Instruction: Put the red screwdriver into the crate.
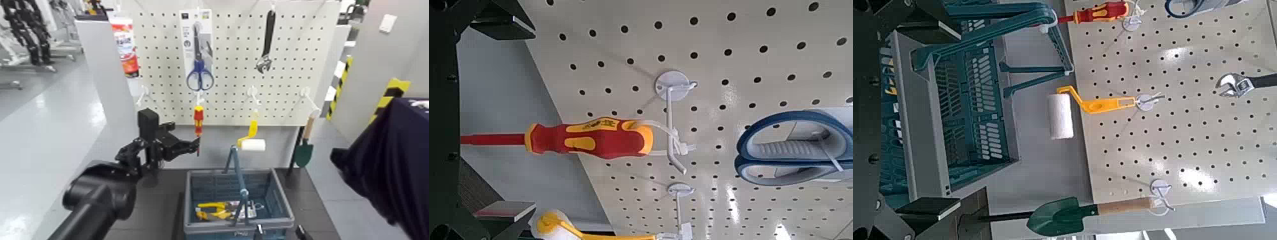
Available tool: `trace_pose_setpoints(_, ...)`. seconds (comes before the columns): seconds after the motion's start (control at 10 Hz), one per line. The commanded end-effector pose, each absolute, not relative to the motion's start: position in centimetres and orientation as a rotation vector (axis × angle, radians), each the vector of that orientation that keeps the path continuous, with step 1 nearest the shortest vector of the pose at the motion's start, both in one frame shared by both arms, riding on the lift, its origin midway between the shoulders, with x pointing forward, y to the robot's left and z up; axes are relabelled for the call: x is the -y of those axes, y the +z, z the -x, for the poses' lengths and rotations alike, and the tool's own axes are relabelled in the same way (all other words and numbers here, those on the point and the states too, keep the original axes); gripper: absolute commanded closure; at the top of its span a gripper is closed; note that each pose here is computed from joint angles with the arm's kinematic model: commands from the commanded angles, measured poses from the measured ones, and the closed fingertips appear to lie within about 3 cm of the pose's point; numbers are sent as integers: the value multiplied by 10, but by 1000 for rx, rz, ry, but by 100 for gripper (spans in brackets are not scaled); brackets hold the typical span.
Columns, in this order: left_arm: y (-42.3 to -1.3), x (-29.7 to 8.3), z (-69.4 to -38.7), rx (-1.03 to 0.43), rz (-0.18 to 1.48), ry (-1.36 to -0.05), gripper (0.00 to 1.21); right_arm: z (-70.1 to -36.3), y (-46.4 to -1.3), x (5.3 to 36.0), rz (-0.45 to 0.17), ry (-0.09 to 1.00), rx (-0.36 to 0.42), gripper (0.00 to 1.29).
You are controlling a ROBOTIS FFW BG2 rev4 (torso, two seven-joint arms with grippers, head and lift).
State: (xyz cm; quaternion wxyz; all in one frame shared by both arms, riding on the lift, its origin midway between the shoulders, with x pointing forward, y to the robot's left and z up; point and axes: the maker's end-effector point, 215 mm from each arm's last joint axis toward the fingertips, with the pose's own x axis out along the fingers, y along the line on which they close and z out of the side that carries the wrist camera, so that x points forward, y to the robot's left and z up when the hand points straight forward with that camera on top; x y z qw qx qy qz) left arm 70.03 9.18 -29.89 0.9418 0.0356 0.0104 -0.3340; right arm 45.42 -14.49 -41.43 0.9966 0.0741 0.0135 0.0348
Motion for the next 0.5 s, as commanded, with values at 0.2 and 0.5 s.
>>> trace_pose_setpoints(0.2, -290, -78, -713, -23, -63, -724, 10, -456, -409, 144, -150, 73, -13, 14)
trace_pose_setpoints(0.5, -273, -62, -719, -5, -73, -769, 10, -458, -404, 143, -152, 75, 2, 14)
